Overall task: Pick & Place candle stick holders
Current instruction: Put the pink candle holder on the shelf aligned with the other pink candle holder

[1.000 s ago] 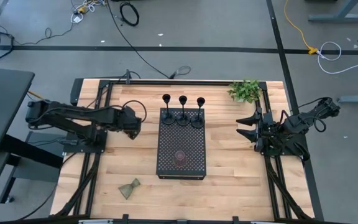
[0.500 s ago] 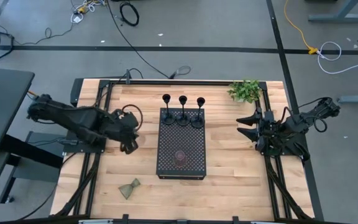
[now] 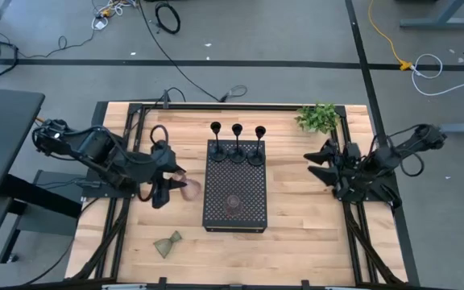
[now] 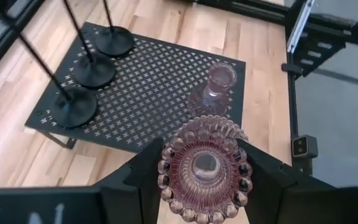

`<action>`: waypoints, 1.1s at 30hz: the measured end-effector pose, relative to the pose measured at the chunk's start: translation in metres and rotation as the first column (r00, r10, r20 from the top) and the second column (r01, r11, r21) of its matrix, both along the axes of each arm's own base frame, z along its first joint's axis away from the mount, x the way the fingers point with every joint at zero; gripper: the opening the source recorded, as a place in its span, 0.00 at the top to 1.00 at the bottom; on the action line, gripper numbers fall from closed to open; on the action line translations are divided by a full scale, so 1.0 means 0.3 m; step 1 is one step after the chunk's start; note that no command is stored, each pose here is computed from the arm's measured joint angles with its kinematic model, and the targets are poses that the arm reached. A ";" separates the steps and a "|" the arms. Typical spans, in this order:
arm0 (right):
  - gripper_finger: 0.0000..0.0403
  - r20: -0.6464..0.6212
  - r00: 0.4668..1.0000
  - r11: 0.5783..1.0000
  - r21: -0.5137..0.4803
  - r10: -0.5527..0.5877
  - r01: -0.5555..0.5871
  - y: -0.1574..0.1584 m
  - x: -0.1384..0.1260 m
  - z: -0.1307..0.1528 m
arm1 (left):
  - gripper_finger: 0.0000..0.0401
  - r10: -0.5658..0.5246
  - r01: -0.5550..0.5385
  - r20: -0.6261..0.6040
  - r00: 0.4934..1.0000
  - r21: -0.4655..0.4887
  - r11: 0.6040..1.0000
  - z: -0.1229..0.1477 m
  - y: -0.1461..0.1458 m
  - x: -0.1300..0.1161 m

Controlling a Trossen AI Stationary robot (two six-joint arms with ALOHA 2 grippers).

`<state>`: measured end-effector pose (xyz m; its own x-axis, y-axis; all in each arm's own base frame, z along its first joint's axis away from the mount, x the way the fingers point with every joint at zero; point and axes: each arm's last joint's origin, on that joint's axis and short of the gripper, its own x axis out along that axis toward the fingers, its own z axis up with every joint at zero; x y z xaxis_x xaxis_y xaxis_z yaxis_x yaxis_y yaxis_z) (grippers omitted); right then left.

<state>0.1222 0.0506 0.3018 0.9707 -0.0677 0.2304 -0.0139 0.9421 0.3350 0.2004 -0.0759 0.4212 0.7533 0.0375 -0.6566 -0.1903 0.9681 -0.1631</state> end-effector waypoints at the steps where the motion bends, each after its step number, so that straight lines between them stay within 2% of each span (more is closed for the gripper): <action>1: 0.49 0.005 1.000 1.000 -0.005 0.003 -0.003 0.008 0.014 -0.001 | 0.58 -0.010 0.011 -0.005 1.000 0.009 1.000 0.002 -0.005 0.011; 5: 0.49 0.056 0.998 0.999 -0.029 0.029 -0.028 0.044 0.077 -0.002 | 0.58 -0.034 0.035 -0.025 0.999 0.040 0.999 0.006 -0.028 0.069; 8: 0.49 0.115 0.991 0.997 -0.033 0.075 -0.072 0.071 0.117 -0.002 | 0.58 -0.101 0.102 -0.046 0.994 0.027 0.994 0.009 -0.050 0.113; 12: 0.49 0.118 0.989 0.995 -0.045 0.094 -0.089 0.103 0.175 -0.034 | 0.58 -0.128 0.129 -0.052 0.990 0.026 0.991 0.024 -0.069 0.154; 16: 0.49 0.055 0.993 0.993 -0.067 0.103 -0.099 0.136 0.238 -0.065 | 0.58 -0.123 0.127 -0.097 0.988 0.033 0.991 0.025 -0.070 0.181; 21: 0.49 -0.077 0.993 0.981 -0.164 0.092 -0.103 0.196 0.348 -0.053 | 0.58 -0.131 0.134 -0.106 0.986 0.017 0.991 0.027 -0.062 0.201; 26: 0.49 -0.223 0.975 0.968 -0.245 0.000 -0.056 0.241 0.471 -0.016 | 0.58 -0.147 0.147 -0.117 0.982 -0.009 0.989 0.017 -0.057 0.219; 33: 0.49 -0.218 0.976 0.957 -0.281 0.006 -0.069 0.277 0.589 0.042 | 0.58 -0.150 0.148 -0.095 0.984 -0.031 0.989 0.023 -0.043 0.231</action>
<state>0.2989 0.1337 0.3145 0.9997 0.0077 0.0224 -0.0088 0.9987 0.0511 0.2698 -0.0886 0.4280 0.6822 -0.0870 -0.7260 -0.0605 0.9828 -0.1746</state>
